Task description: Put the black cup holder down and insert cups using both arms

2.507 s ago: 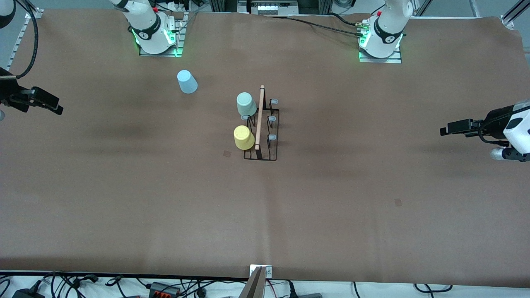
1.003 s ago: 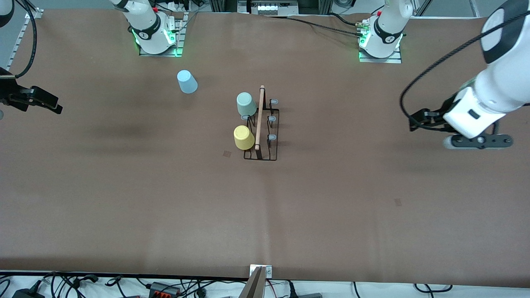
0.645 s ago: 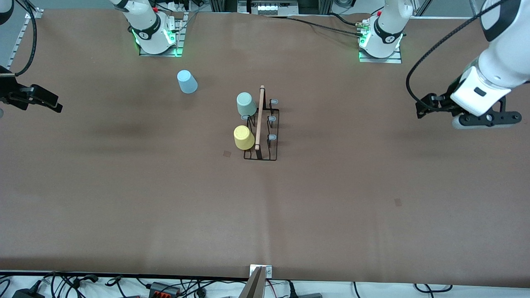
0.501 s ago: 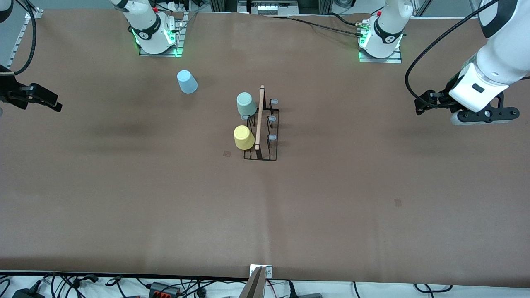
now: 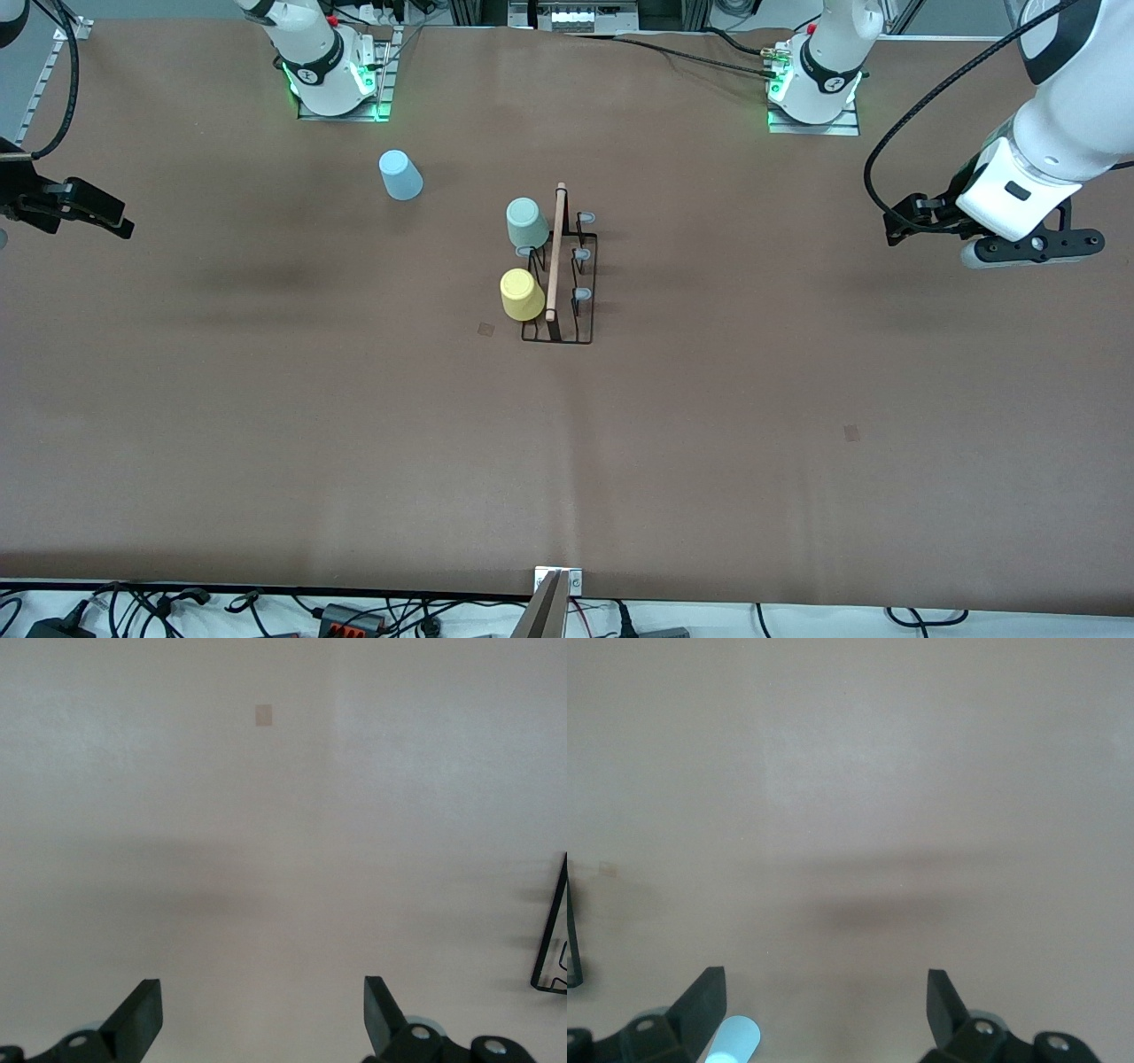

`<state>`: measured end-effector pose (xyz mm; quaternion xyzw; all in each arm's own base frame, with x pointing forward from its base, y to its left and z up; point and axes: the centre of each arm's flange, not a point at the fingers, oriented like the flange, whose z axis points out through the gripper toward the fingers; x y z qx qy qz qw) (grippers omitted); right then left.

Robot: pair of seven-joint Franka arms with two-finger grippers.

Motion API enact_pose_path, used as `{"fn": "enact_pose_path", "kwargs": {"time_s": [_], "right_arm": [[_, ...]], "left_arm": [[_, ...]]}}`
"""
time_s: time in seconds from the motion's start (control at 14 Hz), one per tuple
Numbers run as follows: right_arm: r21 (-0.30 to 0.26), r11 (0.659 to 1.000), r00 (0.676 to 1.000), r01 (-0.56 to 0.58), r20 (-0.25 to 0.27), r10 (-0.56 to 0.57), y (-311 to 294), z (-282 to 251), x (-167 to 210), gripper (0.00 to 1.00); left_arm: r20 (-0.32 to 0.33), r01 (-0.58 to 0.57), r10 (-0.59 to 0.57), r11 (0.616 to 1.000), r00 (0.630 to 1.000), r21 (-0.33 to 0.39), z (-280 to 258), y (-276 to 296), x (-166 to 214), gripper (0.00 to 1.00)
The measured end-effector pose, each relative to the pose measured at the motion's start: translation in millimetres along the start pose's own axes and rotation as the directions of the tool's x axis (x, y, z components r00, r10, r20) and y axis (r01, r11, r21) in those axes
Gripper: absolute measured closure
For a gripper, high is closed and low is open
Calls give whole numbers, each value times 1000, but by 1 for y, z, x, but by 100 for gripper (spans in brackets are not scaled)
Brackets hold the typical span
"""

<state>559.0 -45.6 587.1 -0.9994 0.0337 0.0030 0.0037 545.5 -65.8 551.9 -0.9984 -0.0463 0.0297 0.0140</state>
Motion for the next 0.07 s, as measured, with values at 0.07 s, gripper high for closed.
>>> {"fn": "enact_pose_path", "kwargs": {"time_s": [0.07], "right_arm": [[0,1000,1000,0,0,0,0,0,0,0]], "left_arm": [[-1,-3,3,1000,1000,0,0,2,-1,0]]}}
